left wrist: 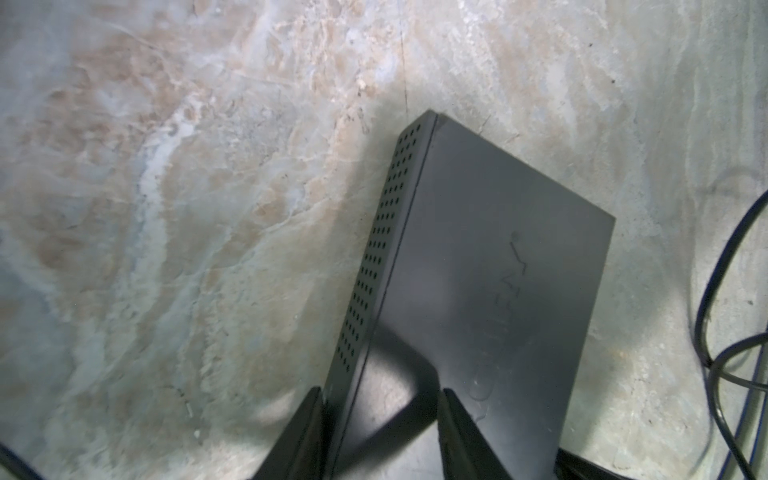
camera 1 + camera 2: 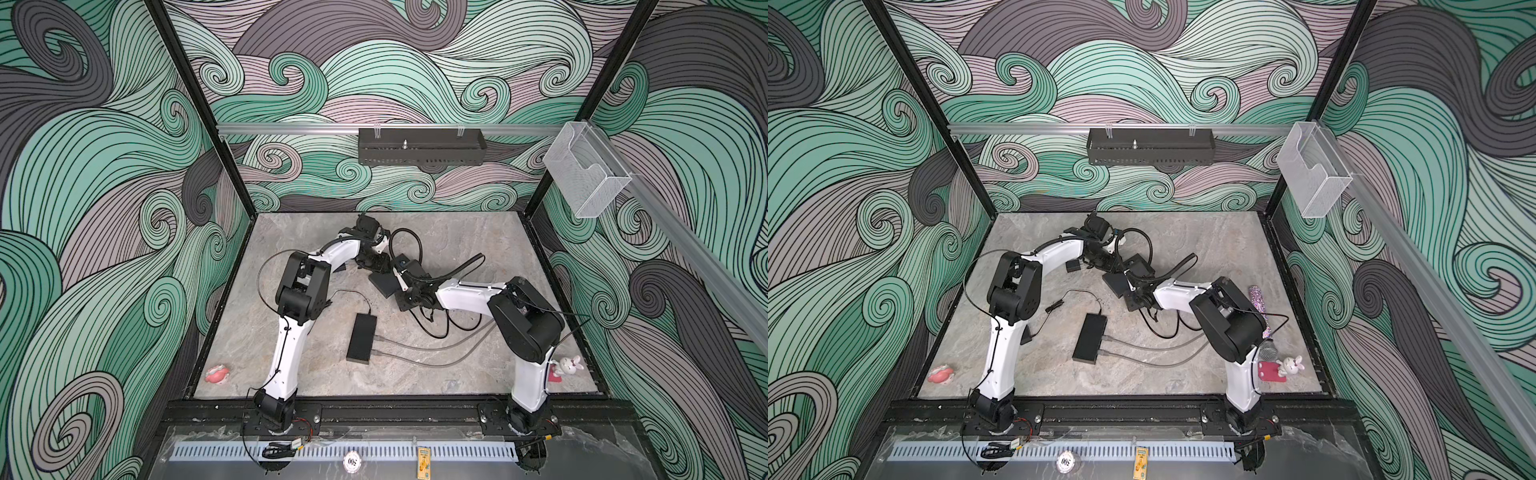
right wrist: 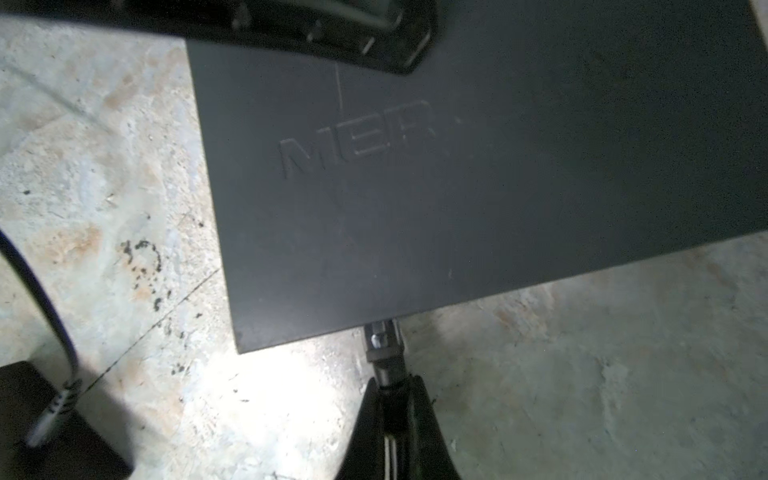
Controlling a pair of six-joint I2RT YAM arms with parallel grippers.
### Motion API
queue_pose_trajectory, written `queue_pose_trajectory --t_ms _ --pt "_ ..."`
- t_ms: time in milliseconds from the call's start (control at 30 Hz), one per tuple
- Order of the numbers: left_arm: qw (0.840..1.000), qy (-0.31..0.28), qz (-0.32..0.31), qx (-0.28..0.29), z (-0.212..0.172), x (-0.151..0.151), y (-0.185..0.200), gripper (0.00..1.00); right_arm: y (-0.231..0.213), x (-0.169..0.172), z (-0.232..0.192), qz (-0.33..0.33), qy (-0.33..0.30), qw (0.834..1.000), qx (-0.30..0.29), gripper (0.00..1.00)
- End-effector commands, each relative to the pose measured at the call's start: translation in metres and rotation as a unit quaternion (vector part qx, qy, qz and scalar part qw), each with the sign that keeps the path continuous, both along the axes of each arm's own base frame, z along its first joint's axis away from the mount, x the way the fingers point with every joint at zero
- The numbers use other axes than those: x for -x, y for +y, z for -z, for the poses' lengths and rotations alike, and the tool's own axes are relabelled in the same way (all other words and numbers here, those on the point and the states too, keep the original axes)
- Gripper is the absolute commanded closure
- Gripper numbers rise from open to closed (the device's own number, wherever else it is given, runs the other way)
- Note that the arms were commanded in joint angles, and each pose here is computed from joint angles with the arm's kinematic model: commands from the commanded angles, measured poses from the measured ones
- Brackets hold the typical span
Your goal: Insert the plug into the switch port
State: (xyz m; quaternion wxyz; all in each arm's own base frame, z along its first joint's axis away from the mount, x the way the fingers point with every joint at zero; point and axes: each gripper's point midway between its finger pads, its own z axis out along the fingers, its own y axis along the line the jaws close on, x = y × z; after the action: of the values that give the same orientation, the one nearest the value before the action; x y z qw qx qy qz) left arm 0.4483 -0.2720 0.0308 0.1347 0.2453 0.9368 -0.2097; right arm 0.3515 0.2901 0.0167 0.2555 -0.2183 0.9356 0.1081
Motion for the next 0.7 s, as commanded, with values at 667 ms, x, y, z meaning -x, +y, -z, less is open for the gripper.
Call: queue_pose_trajectory --t_ms 667 --pt "0.968 0.231 0.084 -0.042 0.058 0.141 -0.025 0.61 0.049 -0.025 -0.076 -0.190 -0.159 0.958 -0.145 1.00"
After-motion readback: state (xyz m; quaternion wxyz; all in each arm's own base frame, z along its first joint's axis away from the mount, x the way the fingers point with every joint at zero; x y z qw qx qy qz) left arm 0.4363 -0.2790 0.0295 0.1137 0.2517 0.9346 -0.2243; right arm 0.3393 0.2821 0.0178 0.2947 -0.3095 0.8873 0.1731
